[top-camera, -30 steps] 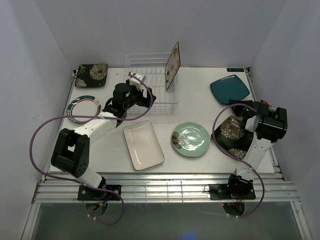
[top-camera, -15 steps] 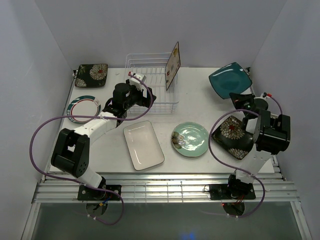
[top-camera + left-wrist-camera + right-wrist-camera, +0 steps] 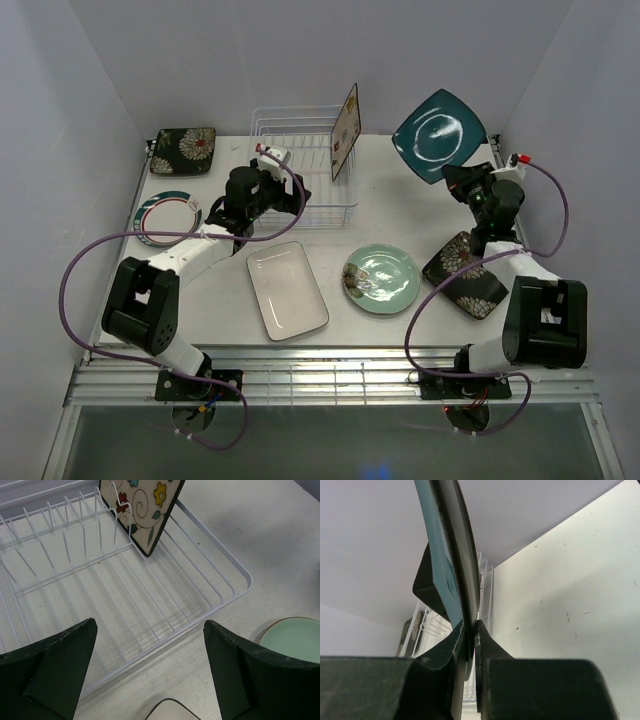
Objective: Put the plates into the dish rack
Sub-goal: Pick up the plate from the corner of the board, then insert the plate into the dish rack.
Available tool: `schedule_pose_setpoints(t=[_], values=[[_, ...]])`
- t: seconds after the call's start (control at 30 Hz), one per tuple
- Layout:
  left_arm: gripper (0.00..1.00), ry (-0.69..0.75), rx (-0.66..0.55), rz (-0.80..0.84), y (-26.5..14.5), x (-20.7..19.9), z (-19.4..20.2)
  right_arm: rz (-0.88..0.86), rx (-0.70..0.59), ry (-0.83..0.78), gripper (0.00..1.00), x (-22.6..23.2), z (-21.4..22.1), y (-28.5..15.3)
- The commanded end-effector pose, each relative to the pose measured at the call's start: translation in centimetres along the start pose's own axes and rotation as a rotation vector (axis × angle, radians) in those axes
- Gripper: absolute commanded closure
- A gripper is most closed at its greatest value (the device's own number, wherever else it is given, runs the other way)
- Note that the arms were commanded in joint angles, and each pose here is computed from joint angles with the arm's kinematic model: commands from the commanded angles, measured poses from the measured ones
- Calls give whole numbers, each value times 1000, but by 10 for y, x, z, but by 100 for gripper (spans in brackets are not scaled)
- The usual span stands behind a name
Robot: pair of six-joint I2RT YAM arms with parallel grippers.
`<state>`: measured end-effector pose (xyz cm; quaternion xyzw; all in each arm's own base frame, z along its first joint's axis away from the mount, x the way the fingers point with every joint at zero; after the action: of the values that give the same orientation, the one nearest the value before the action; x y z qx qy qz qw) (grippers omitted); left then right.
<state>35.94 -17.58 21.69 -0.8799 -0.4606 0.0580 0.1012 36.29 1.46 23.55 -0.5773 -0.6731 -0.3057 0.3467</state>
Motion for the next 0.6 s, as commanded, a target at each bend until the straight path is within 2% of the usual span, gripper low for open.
schedule_pose_setpoints(t=[0.0,0.03,0.07,0.23,0.37,0.57], values=[[2,12,-58,-18,-11,0,-16,-126,-192,-157,92,61,-34,1],[2,12,-55,-45,-11,3,-16,-105,-173,-168,92,66,-27,1],[2,14,-57,-64,-11,4,-17,-64,-215,-182,92,68,-31,1],[2,12,-66,-210,-12,17,-22,-56,-222,-265,92,107,-17,-2],[2,-2,-81,-210,-16,18,-26,17,-227,-282,92,121,-12,3],[2,-13,-87,-217,-19,22,-28,7,-230,-323,92,138,3,1]])
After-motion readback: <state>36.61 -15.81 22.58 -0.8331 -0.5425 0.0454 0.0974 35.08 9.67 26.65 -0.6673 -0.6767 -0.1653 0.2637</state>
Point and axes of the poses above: each gripper's point midway between its finger pads, its own y axis out along the fingers, its own x axis along the line the jaws close on, z = x × y, the point moved 9 cm from there along -y, back along the fingers, and after that the axes turned 5 degrees about y, right-handed, at the moved point
